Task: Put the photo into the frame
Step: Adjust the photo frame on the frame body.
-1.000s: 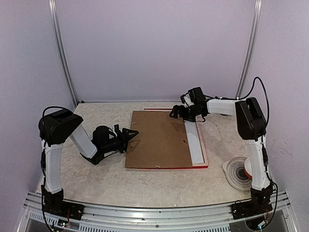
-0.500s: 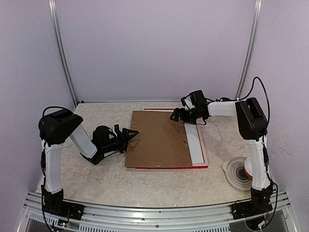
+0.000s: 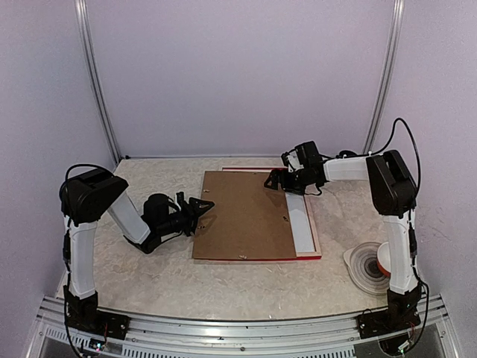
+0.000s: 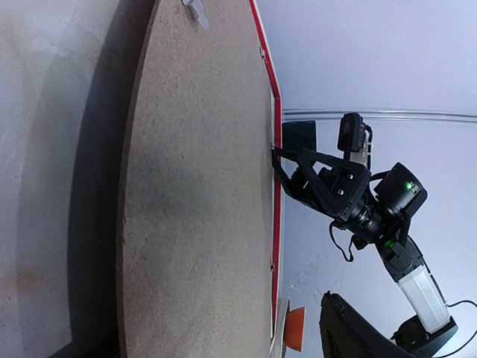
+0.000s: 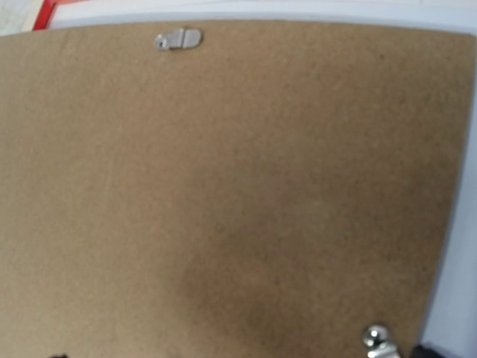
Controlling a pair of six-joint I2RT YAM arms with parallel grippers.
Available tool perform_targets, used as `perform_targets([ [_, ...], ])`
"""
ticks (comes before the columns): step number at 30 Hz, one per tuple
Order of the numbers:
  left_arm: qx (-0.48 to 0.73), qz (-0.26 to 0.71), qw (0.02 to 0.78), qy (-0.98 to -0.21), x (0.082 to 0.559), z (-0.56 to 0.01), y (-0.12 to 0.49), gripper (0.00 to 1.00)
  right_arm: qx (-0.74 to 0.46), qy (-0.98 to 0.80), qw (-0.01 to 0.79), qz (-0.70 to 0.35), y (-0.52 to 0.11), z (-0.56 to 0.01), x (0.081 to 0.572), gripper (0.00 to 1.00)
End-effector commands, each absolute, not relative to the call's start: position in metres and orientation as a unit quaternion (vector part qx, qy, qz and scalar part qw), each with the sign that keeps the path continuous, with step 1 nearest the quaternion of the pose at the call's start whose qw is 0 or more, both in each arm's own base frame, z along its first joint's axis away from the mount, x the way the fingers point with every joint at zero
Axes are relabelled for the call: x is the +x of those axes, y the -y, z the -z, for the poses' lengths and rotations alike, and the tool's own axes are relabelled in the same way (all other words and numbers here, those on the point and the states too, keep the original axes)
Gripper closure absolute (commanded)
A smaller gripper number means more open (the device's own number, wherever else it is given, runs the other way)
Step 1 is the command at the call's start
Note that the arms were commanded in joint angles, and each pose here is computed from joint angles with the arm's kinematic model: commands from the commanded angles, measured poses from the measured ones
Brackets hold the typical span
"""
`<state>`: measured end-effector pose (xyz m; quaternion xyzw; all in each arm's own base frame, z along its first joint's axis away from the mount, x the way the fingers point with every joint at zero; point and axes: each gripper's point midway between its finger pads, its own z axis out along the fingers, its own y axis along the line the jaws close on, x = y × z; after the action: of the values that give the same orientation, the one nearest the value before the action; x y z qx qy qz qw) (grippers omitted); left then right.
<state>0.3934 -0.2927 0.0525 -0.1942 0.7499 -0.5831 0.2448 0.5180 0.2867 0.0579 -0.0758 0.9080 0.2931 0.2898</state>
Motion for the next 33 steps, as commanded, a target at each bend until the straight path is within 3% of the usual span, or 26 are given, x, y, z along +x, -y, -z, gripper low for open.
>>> perform_targets([
  [1, -0.191, 0.562, 0.249, -0.765, 0.395, -0.045, 0.291, 0.31, -0.080, -0.906, 0.285, -0.302, -0.290, -0.072, 0.512, 0.01],
  [12, -0.183, 0.543, 0.257, -0.778, 0.396, -0.048, 0.293, 0.30, -0.085, -0.928, 0.302, -0.201, -0.279, -0.068, 0.518, 0.01],
  [33, -0.177, 0.550, 0.255, -0.775, 0.394, -0.050, 0.298, 0.30, -0.122, -0.914, 0.312, -0.230, -0.303, -0.079, 0.516, 0.01],
])
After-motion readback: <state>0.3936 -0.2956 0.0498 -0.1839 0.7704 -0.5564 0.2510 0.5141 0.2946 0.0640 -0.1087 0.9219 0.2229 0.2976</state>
